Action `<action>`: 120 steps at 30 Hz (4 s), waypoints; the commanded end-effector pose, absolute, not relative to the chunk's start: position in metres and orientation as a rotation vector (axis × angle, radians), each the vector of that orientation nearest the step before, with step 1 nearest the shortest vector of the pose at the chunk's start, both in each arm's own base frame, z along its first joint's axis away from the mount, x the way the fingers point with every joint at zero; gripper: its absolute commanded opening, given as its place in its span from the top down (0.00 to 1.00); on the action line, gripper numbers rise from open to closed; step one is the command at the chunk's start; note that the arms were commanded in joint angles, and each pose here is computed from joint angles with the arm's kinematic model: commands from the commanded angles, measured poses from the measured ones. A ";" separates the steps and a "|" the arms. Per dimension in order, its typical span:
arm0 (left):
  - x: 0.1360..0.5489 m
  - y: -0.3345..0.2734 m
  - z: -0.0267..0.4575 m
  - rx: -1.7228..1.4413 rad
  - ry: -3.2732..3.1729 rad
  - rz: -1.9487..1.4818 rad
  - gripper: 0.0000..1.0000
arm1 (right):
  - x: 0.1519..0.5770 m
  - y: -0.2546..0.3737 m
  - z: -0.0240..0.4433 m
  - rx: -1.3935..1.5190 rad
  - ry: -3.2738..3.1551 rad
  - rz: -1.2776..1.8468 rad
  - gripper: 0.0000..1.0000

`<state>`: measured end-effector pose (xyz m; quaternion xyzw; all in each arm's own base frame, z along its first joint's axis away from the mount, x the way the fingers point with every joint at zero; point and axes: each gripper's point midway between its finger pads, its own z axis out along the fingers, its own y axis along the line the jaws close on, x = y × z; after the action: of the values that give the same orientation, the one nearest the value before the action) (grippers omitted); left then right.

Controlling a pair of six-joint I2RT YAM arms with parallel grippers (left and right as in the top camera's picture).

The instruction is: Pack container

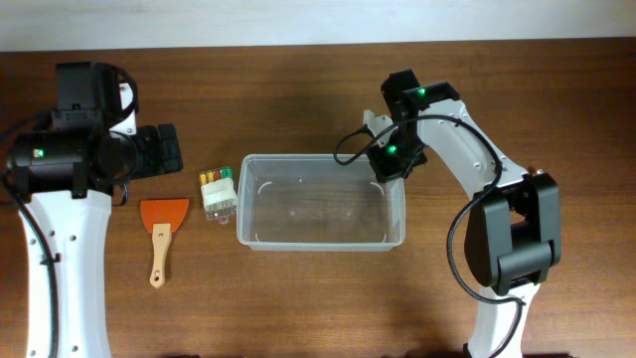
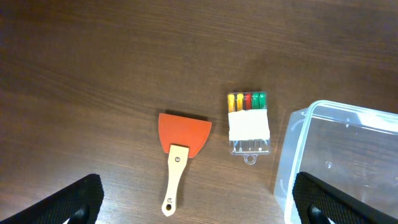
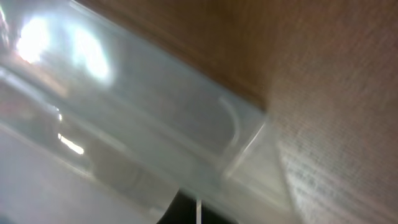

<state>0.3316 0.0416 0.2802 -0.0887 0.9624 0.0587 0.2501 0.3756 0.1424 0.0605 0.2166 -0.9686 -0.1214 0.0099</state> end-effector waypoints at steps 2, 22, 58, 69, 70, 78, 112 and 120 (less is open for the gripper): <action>0.331 0.041 0.285 -0.218 2.606 0.154 0.01 | 0.377 0.147 0.091 0.742 -3.039 -0.364 0.87; 0.327 0.042 0.283 -0.221 2.624 0.164 0.01 | 0.365 -0.049 0.311 -0.595 -3.473 0.084 0.01; 0.320 0.042 0.279 -0.221 2.659 0.167 0.01 | 0.338 -0.080 0.010 -0.601 -3.144 -0.031 0.01; 0.317 0.041 0.278 -0.220 2.672 0.168 0.01 | 0.336 -0.080 -0.022 -0.581 -3.087 -0.036 0.01; 0.317 0.041 0.278 -0.220 2.672 0.168 0.01 | 0.336 -0.080 -0.022 -0.581 -3.086 -0.036 0.01; 0.317 0.041 0.278 -0.220 2.673 0.168 0.01 | 0.336 -0.080 -0.022 -0.581 -3.086 -0.036 0.28; 0.316 0.042 0.277 -0.221 2.676 0.172 0.01 | 0.347 -0.068 -0.006 -0.500 -3.115 -0.154 0.96; 0.316 0.042 0.277 -0.221 2.676 0.172 0.01 | 0.364 -0.052 0.075 -0.281 -3.220 -0.161 0.96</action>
<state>0.3169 0.0408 0.2726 -0.0858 0.9705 0.0605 0.2172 0.3375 -0.0645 0.0211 -0.1395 -0.9890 -0.0433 0.0220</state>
